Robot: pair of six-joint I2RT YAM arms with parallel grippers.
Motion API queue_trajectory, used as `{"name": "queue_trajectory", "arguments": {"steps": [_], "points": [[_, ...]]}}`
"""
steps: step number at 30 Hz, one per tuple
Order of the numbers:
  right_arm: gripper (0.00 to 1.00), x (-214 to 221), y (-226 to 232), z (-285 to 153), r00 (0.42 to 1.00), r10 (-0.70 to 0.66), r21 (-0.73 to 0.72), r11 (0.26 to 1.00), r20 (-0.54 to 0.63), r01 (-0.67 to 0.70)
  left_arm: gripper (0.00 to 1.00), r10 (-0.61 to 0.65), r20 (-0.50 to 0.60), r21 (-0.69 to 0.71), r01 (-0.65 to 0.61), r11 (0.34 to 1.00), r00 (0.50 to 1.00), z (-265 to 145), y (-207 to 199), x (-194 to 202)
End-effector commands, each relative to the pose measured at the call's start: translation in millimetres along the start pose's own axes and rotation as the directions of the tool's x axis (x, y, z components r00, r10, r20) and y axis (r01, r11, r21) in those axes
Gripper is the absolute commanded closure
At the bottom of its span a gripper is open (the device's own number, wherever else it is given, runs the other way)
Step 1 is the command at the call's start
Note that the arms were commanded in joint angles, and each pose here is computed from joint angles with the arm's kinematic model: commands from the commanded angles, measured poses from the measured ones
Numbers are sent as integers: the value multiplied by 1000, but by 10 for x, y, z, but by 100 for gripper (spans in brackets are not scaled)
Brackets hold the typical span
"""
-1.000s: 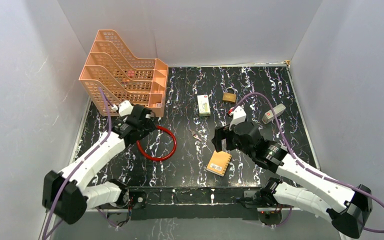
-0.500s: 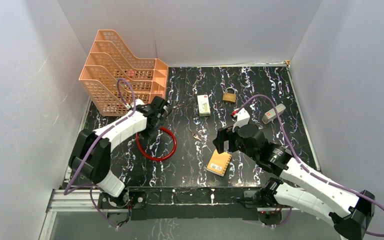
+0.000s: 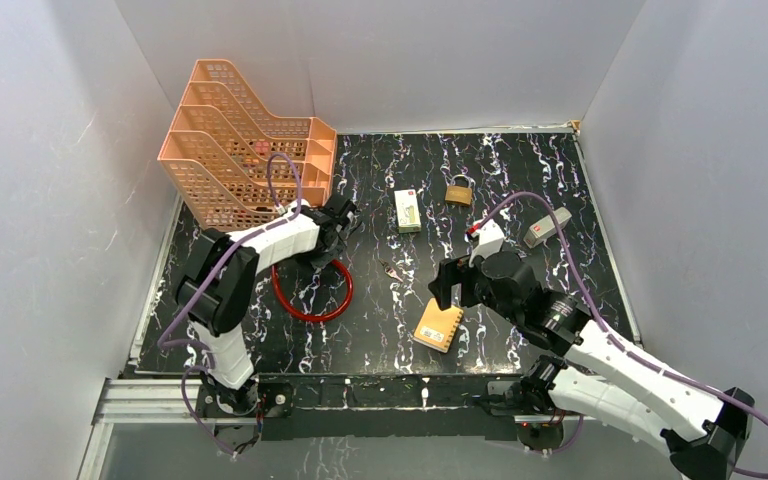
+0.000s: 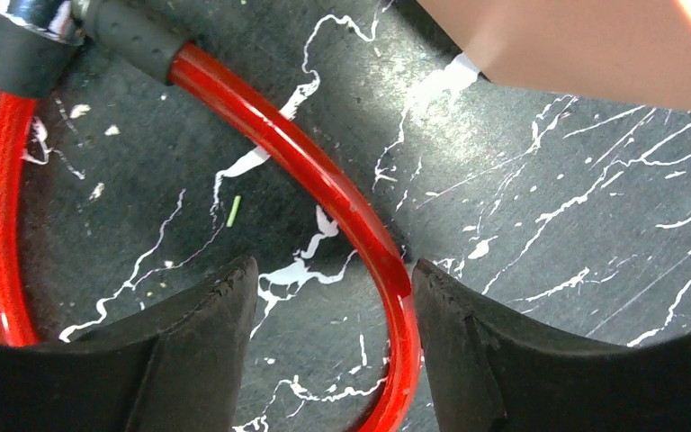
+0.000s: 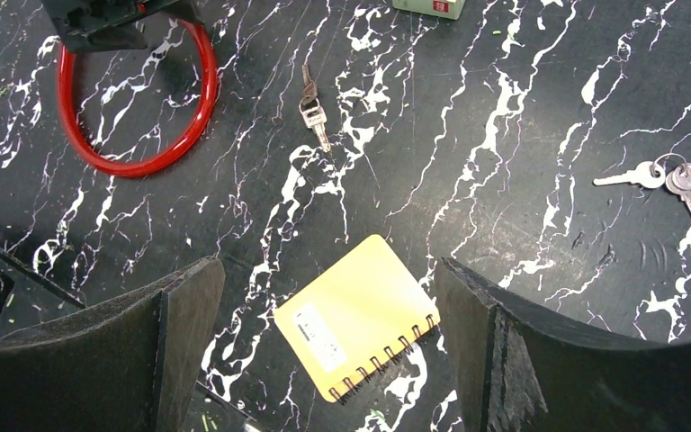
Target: Unlock with the key
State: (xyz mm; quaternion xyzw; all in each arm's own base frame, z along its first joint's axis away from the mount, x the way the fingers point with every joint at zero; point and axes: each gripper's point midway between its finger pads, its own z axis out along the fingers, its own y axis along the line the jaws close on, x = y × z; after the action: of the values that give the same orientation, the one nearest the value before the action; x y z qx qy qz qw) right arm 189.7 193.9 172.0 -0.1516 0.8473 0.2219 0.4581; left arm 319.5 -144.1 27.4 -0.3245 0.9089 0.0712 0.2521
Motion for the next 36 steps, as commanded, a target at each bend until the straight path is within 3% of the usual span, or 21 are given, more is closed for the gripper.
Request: {"name": "queue_trajectory", "arguments": {"steps": [1,13,19,28,36], "points": [[4,-91,17,-63,999,17,-6,1000,35,-16,41,34,8,-2,-34,999,999,11,-69,-14],[4,-165,-48,-149,998,13,22,1000,63,-14,71,101,-38,7,-101,995,994,4,17,219],[4,-175,-81,-157,997,10,38,999,71,-13,99,115,-48,49,-113,992,992,-162,150,347],[4,-163,-46,-154,998,23,23,999,62,-25,100,182,-27,154,-176,972,983,-541,408,530],[4,-173,-33,-156,998,35,20,999,60,-36,100,374,26,335,-361,870,927,-1016,322,710]]}}
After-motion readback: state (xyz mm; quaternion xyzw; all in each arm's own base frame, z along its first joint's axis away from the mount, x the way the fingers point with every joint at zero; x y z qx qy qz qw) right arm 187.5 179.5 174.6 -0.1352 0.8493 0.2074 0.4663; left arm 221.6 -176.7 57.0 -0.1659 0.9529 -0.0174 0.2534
